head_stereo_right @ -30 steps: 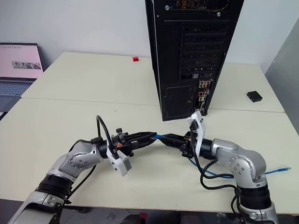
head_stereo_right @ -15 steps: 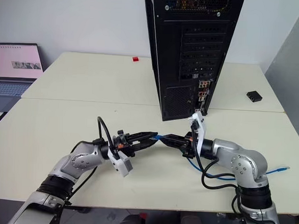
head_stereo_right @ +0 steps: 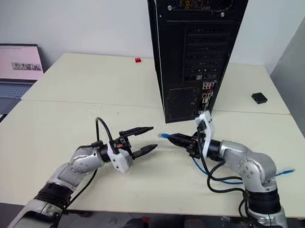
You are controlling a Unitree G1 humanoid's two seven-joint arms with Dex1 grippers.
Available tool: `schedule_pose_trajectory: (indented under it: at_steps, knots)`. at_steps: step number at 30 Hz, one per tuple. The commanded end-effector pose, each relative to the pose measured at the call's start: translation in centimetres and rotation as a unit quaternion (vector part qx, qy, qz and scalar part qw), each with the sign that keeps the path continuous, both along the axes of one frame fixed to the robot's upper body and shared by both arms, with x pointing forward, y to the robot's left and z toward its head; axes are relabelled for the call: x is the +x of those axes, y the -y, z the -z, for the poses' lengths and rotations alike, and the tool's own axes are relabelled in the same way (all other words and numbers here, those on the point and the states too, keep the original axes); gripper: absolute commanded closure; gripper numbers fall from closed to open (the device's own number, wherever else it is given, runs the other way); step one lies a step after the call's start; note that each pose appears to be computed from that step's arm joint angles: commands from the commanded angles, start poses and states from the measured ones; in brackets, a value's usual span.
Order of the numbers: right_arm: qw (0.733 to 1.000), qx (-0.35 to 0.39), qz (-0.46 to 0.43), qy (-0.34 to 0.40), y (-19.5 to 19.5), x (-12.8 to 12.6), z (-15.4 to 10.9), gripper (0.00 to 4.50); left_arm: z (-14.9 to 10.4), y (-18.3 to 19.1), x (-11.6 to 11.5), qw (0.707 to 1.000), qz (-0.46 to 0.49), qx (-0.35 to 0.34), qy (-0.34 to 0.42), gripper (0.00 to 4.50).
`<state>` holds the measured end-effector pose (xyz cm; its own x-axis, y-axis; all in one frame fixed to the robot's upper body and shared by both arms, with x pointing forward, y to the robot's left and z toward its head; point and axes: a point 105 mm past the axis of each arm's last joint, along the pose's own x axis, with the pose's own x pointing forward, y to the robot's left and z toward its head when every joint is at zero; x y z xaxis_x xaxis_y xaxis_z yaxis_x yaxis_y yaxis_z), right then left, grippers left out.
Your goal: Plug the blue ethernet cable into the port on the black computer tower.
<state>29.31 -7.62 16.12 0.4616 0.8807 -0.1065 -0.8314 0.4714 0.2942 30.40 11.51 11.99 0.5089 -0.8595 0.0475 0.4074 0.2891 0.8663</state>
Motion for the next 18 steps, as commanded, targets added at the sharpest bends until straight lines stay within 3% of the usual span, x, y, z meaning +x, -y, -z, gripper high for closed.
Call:
schedule_pose_trajectory:
  at_steps: [1,4,10,14,18]
  knots:
    - [0.992,-0.016,0.088,0.093,1.8,1.0,-2.2,4.50,-1.3,-0.3,0.6,0.994,-0.025,-0.061,-0.093,1.30]
    - [0.973,-0.041,0.172,0.146,3.6,2.0,-2.9,4.50,-1.3,0.0,0.7,0.979,-0.038,-0.092,-0.180,1.30]
    - [0.905,-0.050,0.368,0.208,6.8,5.1,-3.9,4.50,-3.0,2.5,1.4,0.931,-0.063,-0.162,-0.321,1.30]
    - [0.872,-0.049,0.436,0.217,7.3,6.5,-4.0,4.50,-4.2,3.8,1.5,0.913,-0.058,-0.172,-0.365,1.30]
    - [0.864,-0.041,0.455,0.212,6.8,7.0,-3.7,4.50,-5.1,4.2,1.7,0.909,-0.066,-0.182,-0.370,1.30]
